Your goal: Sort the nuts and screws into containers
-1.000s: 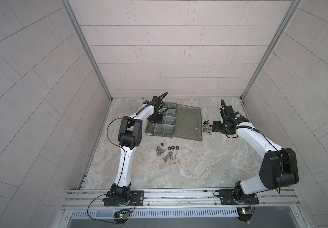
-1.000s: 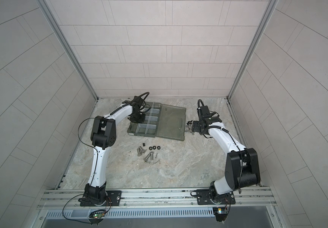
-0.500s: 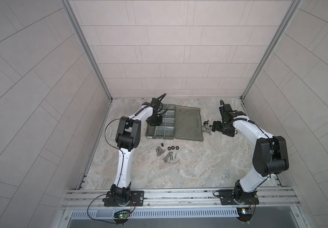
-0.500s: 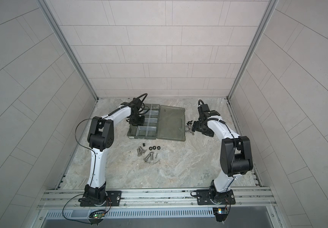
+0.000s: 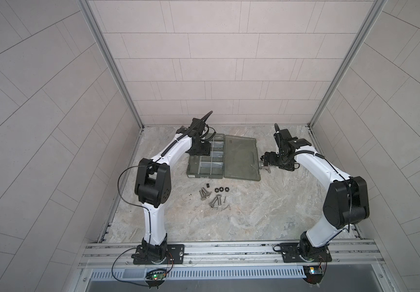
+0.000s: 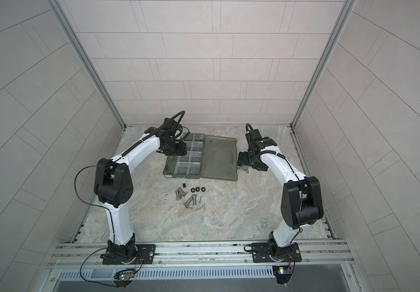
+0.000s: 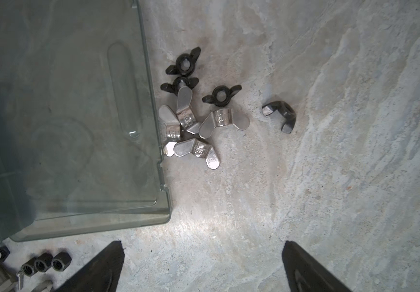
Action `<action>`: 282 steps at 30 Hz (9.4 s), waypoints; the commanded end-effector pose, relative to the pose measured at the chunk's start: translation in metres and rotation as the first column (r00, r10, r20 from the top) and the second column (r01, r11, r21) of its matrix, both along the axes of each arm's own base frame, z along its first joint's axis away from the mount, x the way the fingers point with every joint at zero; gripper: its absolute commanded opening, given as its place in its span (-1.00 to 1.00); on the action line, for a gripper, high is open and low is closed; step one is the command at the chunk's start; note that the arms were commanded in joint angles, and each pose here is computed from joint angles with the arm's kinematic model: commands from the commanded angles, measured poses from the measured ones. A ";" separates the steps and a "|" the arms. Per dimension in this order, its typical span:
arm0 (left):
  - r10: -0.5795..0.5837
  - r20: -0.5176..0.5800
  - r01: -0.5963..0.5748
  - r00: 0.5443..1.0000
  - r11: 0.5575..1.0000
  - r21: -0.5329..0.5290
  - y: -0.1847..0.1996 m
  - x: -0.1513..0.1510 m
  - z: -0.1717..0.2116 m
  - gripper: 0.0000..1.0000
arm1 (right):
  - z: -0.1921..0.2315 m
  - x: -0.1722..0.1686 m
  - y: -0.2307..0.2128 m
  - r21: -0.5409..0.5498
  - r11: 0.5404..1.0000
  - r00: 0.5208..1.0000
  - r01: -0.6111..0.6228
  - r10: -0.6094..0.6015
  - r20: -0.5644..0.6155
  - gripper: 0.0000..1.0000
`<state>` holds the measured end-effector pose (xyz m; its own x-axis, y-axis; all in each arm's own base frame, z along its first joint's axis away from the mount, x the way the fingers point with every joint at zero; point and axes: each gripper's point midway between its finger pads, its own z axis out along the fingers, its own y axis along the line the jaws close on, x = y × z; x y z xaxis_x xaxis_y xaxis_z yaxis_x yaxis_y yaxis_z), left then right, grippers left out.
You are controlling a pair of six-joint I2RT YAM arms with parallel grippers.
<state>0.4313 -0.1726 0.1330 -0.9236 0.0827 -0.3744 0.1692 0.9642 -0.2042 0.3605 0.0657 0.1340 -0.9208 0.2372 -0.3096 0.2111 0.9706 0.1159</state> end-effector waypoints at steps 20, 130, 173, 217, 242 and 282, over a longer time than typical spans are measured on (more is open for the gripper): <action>0.226 -0.248 -0.217 0.942 0.974 0.061 0.027 -0.188 -0.067 0.09 | 0.039 -0.055 0.004 -0.034 0.994 0.994 -0.100 0.102 0.047 0.99; 0.142 -0.212 -0.112 0.967 0.982 0.149 0.058 -0.024 -0.019 0.03 | 0.062 0.003 0.026 -0.025 0.993 0.986 -0.116 0.118 0.118 0.98; 0.227 -0.371 -0.218 0.901 0.974 0.066 -0.001 -0.170 -0.101 0.02 | 0.069 -0.081 0.004 -0.123 0.981 0.965 -0.148 0.171 0.201 0.99; 0.198 -0.369 -0.171 0.908 0.980 0.106 0.023 -0.177 -0.069 -0.54 | 0.060 -0.088 0.004 -0.111 0.983 0.969 -0.148 0.167 0.185 0.99; 0.223 -0.267 -0.208 0.938 0.975 0.081 0.054 -0.082 -0.010 -0.61 | 0.078 -0.038 0.019 -0.127 0.980 0.963 -0.156 0.179 0.200 0.99; 0.229 -0.279 -0.221 0.933 0.973 0.061 0.078 -0.025 -0.017 0.17 | 0.057 0.005 0.035 -0.118 0.977 0.977 -0.180 0.191 0.091 0.99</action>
<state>0.4100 -0.1124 0.1024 -0.9881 -0.1290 -0.0832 -0.1077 0.9687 -0.2236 0.3660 0.0996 0.1929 -0.8975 0.0041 -0.4410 0.0015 1.0000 0.0063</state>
